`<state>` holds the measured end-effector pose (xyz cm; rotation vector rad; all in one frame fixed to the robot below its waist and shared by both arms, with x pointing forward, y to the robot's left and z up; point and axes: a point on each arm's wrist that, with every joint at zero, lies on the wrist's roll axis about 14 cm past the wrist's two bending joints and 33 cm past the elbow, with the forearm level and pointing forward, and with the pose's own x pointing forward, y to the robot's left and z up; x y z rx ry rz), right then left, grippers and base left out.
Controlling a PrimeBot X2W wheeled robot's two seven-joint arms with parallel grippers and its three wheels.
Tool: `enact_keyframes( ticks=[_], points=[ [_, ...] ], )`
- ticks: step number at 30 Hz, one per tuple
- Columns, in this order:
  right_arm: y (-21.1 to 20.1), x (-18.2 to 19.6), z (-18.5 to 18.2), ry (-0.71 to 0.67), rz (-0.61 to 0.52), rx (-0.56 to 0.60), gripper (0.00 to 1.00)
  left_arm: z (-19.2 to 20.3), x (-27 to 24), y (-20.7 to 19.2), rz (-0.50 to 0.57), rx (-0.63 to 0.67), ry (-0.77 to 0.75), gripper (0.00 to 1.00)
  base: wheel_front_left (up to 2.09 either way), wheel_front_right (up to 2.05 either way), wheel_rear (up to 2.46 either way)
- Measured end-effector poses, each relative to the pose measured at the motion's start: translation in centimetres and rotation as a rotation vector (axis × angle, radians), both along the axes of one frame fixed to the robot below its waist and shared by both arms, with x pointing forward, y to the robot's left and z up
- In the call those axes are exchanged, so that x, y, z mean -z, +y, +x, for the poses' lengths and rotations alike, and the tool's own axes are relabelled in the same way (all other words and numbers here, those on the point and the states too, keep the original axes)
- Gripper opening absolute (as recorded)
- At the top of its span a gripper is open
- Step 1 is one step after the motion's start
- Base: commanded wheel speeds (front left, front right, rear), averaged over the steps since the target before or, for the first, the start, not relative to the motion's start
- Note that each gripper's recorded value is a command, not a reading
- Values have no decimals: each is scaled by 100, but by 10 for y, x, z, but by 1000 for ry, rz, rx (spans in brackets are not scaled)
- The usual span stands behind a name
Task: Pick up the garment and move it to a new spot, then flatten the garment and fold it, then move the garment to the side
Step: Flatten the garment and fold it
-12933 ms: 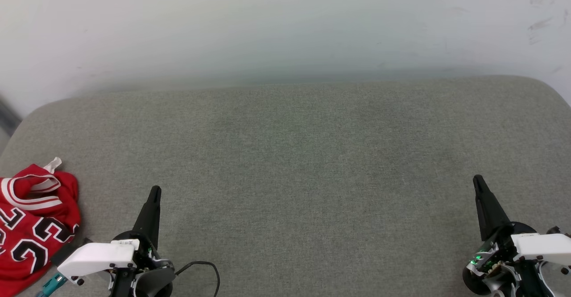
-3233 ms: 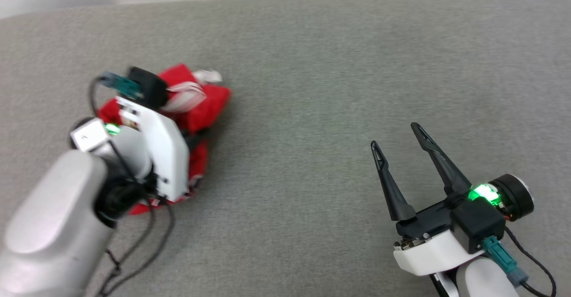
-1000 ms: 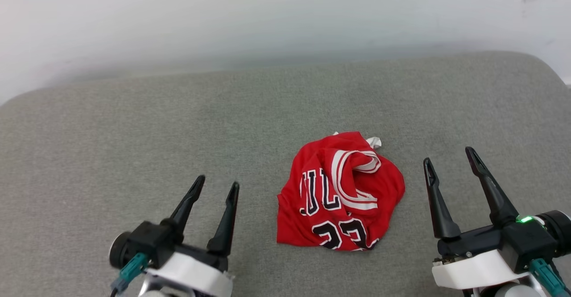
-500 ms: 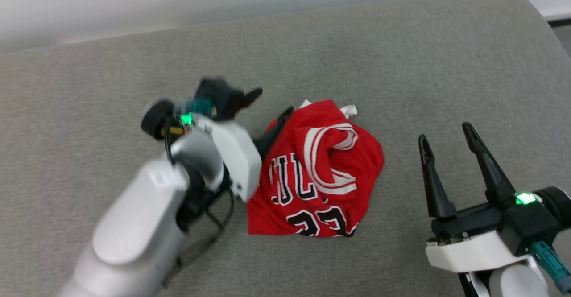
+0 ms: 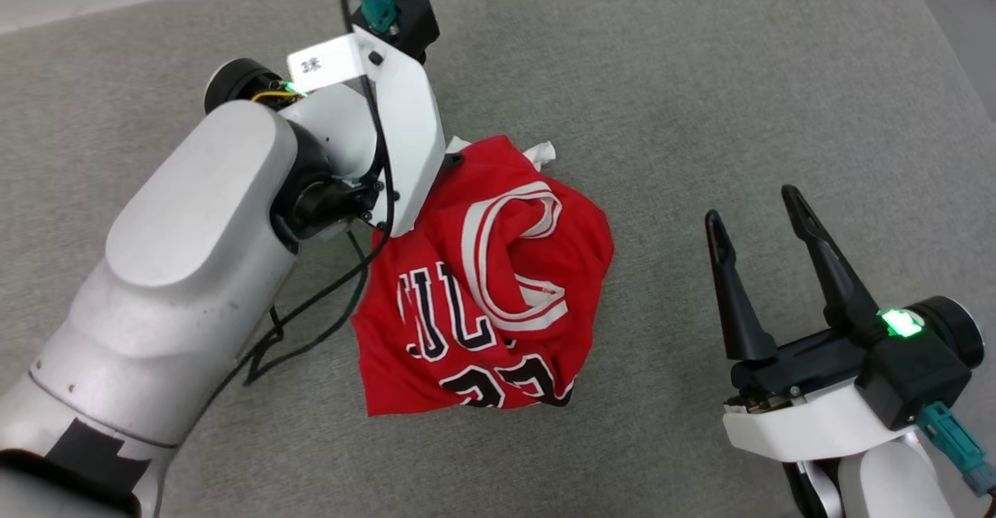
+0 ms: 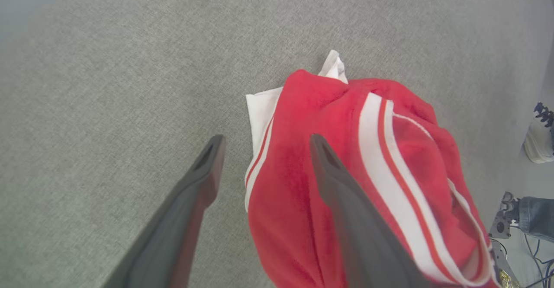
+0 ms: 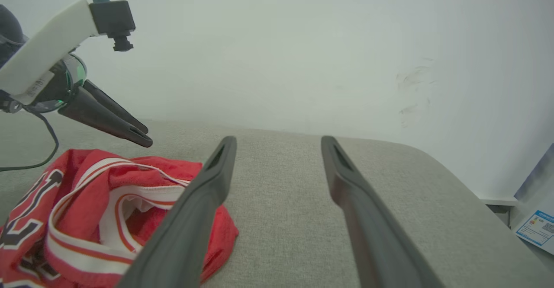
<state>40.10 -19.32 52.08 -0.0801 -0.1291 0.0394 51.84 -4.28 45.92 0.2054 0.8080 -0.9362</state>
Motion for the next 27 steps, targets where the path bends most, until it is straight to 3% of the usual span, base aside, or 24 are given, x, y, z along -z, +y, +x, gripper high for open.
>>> enact_keyframes(
  ticks=[9,10,11,20,27],
  points=[
    [-6,13,1,41,-1,18,100,-14,51,-16,119,97,114,100,0,0,0],
    [-6,13,2,42,-2,19,100,-15,55,-17,121,101,126,70,0,0,0],
    [-6,13,2,42,-4,19,100,-17,58,-17,124,104,136,2,0,0,0],
    [1,11,4,34,-3,-4,100,-12,44,-9,49,46,106,0,0,0,0],
    [10,-2,4,-8,-12,-32,100,3,-2,6,-113,-71,9,0,0,0,0]
  ],
)
